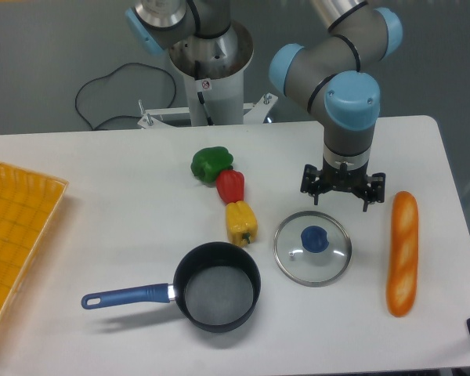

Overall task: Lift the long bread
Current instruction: 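Open the gripper and move it toward the orange long bread, then lower the open gripper over the bread's end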

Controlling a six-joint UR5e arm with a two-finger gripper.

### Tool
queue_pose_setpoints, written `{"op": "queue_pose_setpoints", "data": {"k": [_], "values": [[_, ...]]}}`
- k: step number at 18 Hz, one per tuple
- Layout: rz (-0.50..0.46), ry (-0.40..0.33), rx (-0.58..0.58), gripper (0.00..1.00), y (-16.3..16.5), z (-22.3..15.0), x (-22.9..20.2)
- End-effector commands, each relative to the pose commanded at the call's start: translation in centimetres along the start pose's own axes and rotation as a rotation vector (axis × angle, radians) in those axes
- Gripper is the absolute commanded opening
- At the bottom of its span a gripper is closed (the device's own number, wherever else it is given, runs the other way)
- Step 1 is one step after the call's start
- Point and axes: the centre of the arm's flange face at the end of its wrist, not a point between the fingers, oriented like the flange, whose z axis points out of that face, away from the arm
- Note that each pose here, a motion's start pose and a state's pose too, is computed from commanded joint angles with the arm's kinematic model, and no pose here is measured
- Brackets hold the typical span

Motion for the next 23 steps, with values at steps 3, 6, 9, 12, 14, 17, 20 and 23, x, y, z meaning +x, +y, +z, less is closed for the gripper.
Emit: {"op": "queue_pose_setpoints", "data": {"k": [3, 6, 9, 12, 14, 17, 20, 23], "values": [[-0.009, -0.067, -0.015, 1.00, -0.6, 1.6, -1.6], [-0.039, -0.084, -0.001, 1.00, -0.3, 2.0, -4.0], [-0.078, -0.070, 0.004, 1.00, 0.7, 3.0, -6.8], [-0.115, -0.051, 0.028, 1.00, 1.3, 3.3, -8.5], [-0.127, -0.054, 0.031, 1.00, 1.2, 3.6, -9.7], [-0.146, -0.045, 0.025, 1.00, 1.7, 4.5, -10.3], [-0.147, -0.033, 0.026, 1.00, 1.2, 6.3, -10.6], [-0.146, -0.036, 0.038, 1.00, 1.1, 7.4, -11.1]]}}
